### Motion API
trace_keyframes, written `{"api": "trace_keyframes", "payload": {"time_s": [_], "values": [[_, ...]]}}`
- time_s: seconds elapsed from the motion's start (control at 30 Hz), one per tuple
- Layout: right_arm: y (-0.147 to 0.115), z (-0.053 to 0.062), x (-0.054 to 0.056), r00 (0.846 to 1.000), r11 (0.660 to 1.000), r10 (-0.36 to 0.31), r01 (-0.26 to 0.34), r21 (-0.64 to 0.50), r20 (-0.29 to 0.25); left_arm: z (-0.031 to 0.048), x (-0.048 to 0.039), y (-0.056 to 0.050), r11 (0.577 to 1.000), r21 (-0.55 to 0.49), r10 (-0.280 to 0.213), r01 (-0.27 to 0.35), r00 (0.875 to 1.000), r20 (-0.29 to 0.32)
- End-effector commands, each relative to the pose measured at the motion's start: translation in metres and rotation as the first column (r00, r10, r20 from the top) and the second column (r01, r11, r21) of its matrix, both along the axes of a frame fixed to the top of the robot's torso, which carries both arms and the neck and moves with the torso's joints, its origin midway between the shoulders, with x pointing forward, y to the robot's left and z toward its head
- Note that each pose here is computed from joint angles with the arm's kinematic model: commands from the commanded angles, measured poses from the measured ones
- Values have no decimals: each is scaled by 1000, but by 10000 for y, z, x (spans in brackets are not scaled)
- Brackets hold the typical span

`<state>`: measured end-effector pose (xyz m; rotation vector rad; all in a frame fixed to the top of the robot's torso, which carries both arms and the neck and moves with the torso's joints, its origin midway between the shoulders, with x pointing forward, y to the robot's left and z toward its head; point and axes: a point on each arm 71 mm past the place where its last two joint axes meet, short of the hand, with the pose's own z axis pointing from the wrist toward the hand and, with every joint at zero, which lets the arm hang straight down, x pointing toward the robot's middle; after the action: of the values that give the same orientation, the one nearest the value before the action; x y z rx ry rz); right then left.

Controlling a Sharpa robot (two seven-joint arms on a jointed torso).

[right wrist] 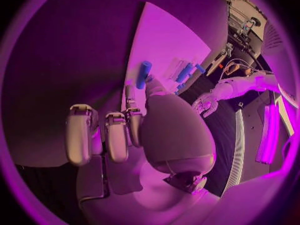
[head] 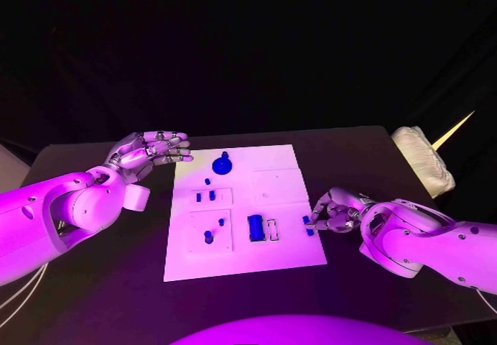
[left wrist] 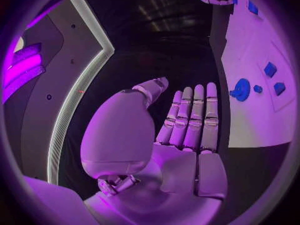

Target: Assemble the parts on the task board

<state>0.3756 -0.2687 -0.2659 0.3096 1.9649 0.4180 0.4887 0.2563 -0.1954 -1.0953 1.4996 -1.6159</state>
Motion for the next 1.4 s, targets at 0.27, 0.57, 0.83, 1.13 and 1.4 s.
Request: {"api": "trace_keyframes", "payload": {"time_s": [0.27, 0.57, 0.83, 1.13, 1.4], "values": [[86, -109, -35, 998, 997, 40, -43, -70, -40, 12, -18, -12, 1000, -9, -17, 17, 1000, 11], [170, -178, -84, 994, 988, 88, -95, -120, -59, 15, -28, 4, 1000, -7, -16, 16, 1000, 11], [214, -183, -87, 992, 975, 122, -128, -179, -44, 16, -31, 6, 1000, -7, -16, 16, 1000, 11], [230, -188, -83, 995, 984, 89, -96, -153, -56, 16, -30, 7, 1000, -5, -14, 14, 1000, 12], [249, -25, -37, 1000, 1000, 5, -5, 4, -27, 15, -27, 7, 1000, -5, -12, 12, 1000, 12]]}}
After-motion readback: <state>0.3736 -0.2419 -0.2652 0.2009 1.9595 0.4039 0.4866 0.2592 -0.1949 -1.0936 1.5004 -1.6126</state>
